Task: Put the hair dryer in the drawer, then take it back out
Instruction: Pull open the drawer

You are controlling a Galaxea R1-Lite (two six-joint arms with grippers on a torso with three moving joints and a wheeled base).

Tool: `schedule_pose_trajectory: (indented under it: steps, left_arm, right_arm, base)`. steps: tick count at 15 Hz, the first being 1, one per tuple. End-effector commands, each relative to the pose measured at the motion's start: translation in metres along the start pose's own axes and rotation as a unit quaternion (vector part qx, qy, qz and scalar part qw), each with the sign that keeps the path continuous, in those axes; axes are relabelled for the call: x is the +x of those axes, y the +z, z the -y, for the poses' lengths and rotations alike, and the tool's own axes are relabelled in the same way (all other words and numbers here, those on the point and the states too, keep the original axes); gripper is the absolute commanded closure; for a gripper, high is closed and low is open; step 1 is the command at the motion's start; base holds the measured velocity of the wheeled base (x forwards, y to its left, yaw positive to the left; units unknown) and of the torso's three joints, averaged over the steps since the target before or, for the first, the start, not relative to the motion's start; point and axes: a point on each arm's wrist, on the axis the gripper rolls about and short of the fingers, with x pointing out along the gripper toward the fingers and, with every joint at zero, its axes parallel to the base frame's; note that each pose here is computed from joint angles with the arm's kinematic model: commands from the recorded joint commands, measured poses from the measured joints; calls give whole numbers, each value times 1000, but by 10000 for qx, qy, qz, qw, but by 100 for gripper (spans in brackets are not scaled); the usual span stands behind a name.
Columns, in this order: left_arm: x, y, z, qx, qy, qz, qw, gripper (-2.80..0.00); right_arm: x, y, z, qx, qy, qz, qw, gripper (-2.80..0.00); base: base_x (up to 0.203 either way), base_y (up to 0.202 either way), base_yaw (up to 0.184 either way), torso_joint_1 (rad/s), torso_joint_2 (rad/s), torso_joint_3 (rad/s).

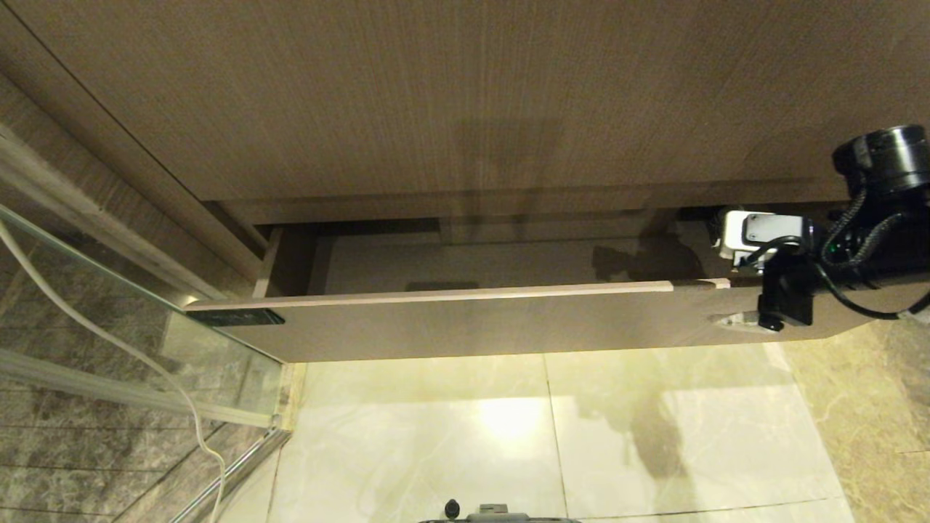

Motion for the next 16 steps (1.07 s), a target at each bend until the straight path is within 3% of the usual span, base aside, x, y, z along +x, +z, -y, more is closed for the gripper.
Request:
schedule_pose_trajectory:
  steps: [1, 3, 5, 9, 11, 12, 16]
  left_arm:
    - [0, 0, 0, -2, -3, -6, 10000, 0]
    - [0, 0, 0, -2, 3, -5, 10000, 0]
    - [0, 0, 0, -2, 1, -2, 10000, 0]
    - [0, 0, 0, -2, 4, -6, 10000, 0]
    - [0, 0, 0, -2, 4, 2, 10000, 0]
    - [0, 0, 0, -2, 4, 2, 10000, 0]
    - [0, 0, 0, -2, 4, -5, 10000, 0]
  right_arm:
    - [-41, 7, -8, -50, -327, 118, 9994, -280]
    - [-68, 10, -21, 84, -384, 138, 9991, -280]
    - [-91, 12, -35, 459, -397, 160, 9980, -280]
    - [-130, 10, -69, 1986, -461, 281, 9786, -280]
    - [-140, 5, -75, 2371, -528, 167, 9699, -280]
    - [-142, 4, -76, 2406, -564, 128, 9689, 0]
    - [-153, -8, -64, 2691, -1215, -328, 9549, 0]
  base:
    - [0, 0, 0, 0, 0, 0]
    - [0, 0, 0, 0, 0, 0]
    - [0, 0, 0, 0, 0, 0]
    - [0, 0, 0, 0, 0, 0]
    - [0, 0, 0, 0, 0, 0]
    - [0, 0, 0, 0, 0, 0]
    - [0, 0, 0, 0, 0, 0]
